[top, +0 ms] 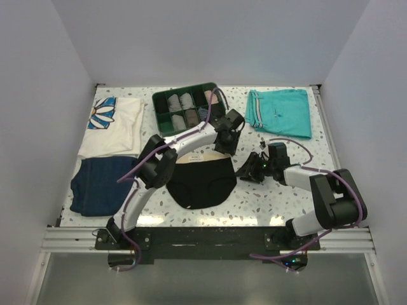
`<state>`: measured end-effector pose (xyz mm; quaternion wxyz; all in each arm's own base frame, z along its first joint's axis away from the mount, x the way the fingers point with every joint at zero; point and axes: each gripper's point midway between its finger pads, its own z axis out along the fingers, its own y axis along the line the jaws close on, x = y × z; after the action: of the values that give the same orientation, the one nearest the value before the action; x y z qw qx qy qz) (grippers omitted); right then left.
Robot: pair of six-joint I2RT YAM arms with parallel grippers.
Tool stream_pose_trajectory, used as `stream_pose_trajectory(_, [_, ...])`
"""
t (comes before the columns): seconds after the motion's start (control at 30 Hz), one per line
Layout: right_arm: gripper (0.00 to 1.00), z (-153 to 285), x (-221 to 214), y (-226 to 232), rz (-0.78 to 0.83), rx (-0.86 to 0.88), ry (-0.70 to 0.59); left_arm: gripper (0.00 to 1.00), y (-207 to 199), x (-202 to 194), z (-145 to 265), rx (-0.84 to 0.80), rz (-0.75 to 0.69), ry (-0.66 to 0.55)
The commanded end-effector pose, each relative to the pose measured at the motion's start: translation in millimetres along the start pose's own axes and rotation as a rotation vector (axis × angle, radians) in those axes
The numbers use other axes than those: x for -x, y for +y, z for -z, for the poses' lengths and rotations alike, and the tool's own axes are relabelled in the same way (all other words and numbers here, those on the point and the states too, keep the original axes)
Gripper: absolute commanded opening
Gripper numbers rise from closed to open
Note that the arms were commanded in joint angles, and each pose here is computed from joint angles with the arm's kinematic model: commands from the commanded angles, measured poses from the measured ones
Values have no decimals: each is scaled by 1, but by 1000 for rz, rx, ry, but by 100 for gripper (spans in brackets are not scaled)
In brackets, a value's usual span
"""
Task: Roll the underwear
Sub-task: Fold the underwear at the center of the board.
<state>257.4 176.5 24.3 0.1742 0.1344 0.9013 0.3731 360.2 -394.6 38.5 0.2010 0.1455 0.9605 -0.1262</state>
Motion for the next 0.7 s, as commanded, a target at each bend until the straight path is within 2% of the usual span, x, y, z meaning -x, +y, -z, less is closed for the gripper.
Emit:
stream_pose_trajectory(0.0, [45,-4,-5,-18,0,-55,8,46,-8,4,6,-5,21,-10])
stream_pose_trajectory(0.33, [42,-5,-12,-19,1,-42,29,46,-7,4,-11,12,45,2])
stream_pose_trajectory(0.67, [36,-8,-20,-23,-3,-36,67,46,-2,-4,-17,28,46,25])
